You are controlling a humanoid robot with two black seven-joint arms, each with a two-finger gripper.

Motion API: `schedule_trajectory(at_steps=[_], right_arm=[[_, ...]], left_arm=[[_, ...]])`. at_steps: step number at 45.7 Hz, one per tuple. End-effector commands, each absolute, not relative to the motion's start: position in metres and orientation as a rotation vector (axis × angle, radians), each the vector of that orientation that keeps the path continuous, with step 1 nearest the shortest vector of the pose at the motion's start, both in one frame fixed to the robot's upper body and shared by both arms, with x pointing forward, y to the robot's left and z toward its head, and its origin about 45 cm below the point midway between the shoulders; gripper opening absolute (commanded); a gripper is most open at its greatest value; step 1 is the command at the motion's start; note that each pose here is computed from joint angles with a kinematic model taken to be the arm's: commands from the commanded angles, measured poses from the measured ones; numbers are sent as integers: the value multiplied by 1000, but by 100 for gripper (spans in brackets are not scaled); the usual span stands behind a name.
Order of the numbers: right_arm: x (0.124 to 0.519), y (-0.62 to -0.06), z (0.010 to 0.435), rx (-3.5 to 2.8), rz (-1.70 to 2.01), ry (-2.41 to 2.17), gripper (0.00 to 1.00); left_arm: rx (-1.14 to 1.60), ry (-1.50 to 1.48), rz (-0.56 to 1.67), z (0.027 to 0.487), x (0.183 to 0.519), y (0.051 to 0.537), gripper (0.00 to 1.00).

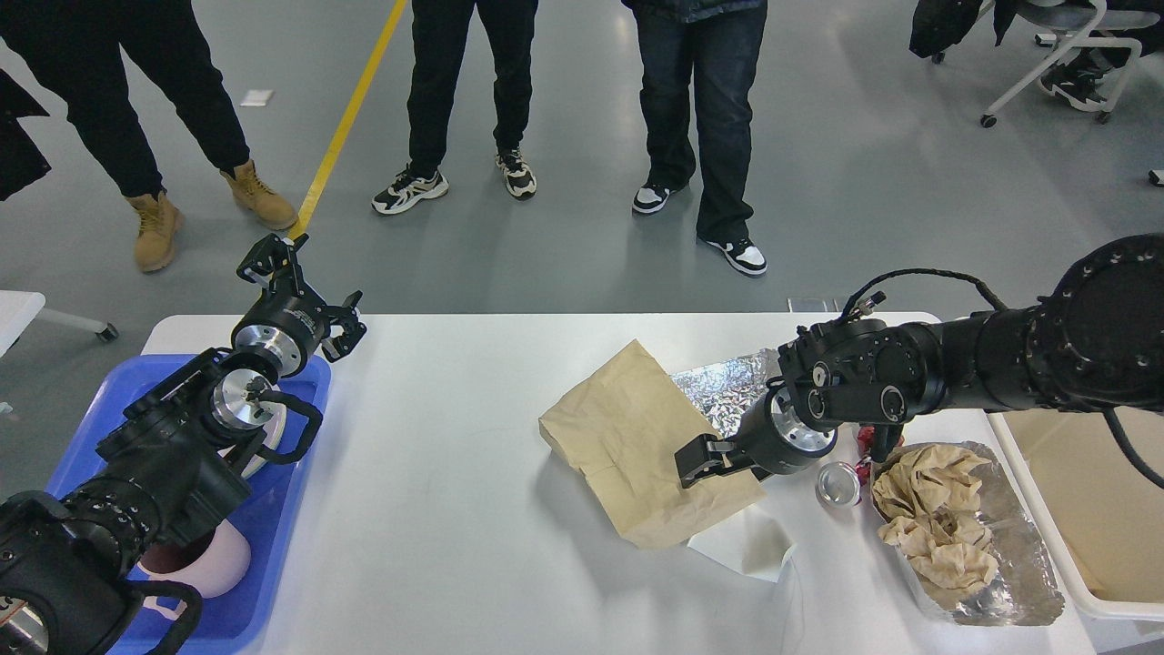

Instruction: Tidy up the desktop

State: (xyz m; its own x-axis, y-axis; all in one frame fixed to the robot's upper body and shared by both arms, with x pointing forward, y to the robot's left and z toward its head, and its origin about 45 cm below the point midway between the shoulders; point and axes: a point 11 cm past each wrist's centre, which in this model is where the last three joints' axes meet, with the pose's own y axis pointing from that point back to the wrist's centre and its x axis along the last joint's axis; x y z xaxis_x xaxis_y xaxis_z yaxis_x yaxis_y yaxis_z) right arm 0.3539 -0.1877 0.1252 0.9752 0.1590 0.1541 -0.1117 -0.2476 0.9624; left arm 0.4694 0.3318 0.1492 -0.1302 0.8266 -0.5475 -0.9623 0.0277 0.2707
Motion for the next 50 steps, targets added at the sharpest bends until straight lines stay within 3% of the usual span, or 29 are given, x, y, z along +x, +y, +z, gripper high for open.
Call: schedule_trajectory(at_steps=[1,7,13,18,23,25,32,50], right_arm=[[353,-185,120,1806,255,39,97],[356,-182,120,1815,259,26,95],[357,-183,120,1815,260,21,76],[356,-183,120,1814,257,26,37],[355,-183,120,1813,255,34,11],[354,-181,119,1814,254,42,5],[353,-178,118,1814,257,51,0],[351,-176,120,1800,258,83,0]], left_arm=[[-256,687,1563,150,470,332,97],[-255,688,1563,149,469,332,97],[-254,687,1563,149,469,332,97],[-258,687,1563,150,470,332,97],[-255,688,1564,149,469,332,97],[-256,687,1563,150,470,332,97],[-255,688,1564,149,469,332,97],[-253,687,1565,149,469,332,97]])
